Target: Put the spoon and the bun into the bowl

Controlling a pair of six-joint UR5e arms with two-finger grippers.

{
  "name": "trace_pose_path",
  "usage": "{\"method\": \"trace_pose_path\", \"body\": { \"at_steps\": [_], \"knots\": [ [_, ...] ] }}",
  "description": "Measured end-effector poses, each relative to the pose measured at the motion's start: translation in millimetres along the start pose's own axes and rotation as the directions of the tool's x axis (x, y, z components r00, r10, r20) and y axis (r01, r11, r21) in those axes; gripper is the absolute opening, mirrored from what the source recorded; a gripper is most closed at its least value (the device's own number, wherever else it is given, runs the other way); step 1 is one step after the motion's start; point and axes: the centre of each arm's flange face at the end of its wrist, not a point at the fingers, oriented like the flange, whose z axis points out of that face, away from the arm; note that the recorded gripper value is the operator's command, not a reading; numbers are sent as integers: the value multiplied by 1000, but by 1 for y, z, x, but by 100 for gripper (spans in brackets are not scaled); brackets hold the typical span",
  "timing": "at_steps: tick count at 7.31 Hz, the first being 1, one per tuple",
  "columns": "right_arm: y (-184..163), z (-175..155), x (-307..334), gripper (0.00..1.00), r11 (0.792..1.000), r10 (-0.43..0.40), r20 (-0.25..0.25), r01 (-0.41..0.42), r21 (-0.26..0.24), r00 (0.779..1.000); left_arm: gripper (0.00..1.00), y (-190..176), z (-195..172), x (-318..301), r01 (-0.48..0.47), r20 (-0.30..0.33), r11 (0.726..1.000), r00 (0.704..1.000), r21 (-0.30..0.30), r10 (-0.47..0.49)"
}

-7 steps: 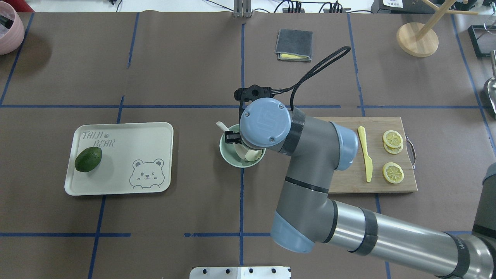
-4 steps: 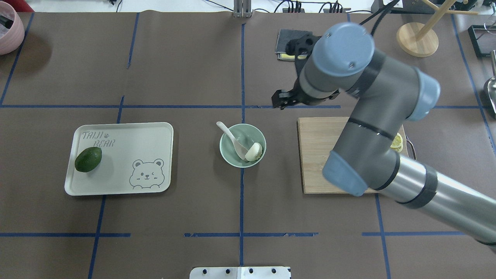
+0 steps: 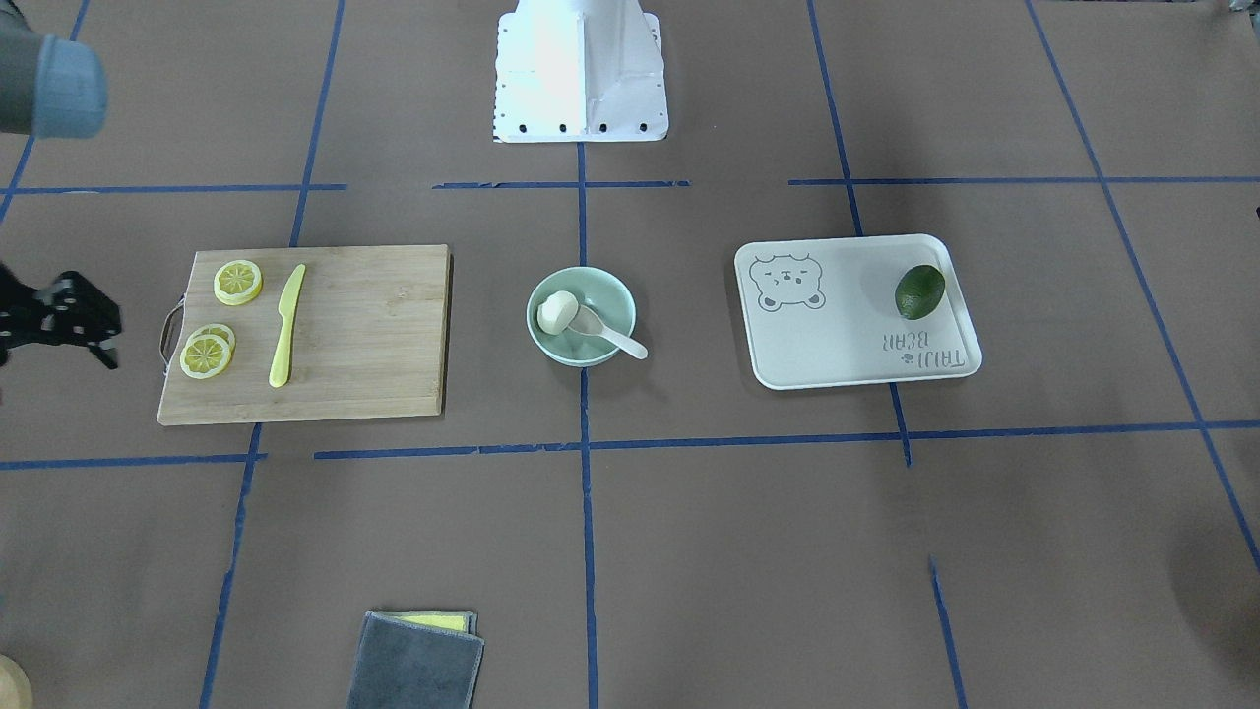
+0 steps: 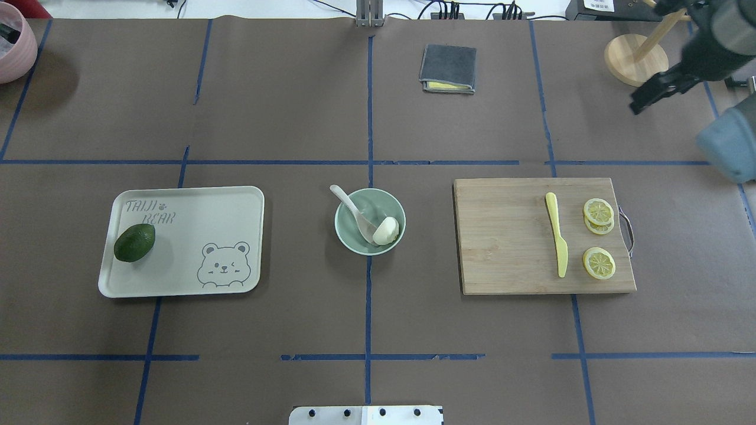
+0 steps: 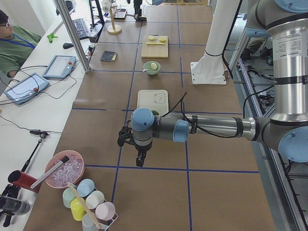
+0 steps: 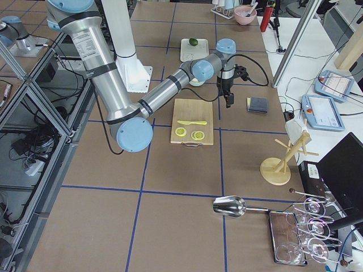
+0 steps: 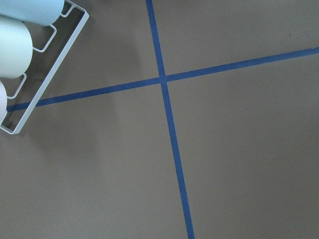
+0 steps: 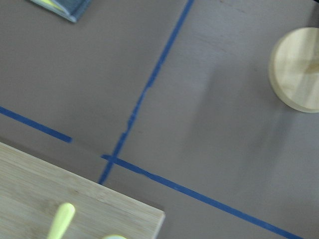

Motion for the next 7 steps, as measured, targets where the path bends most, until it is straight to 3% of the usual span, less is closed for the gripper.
{"method": "trace_pose_path", "body": {
  "at_steps": [2, 3, 5, 7],
  "knots": [
    [65, -7, 115, 100, 999, -29, 6, 29, -28, 1000, 100, 5, 0, 3, 0, -30, 1000, 1000, 1, 0],
    [110, 4, 157, 100, 998, -5, 5, 5, -61, 1000, 100, 5, -1, 4, -2, -33, 1000, 999, 4, 3],
    [198, 26, 208, 100, 988, 97, 4, -96, -122, 995, 100, 4, -4, 6, -10, -31, 1000, 999, 10, 11],
    [242, 37, 233, 100, 973, 186, 21, -181, -145, 982, 100, 3, -5, 8, -15, -27, 1000, 1000, 13, 16]
  ]
}}
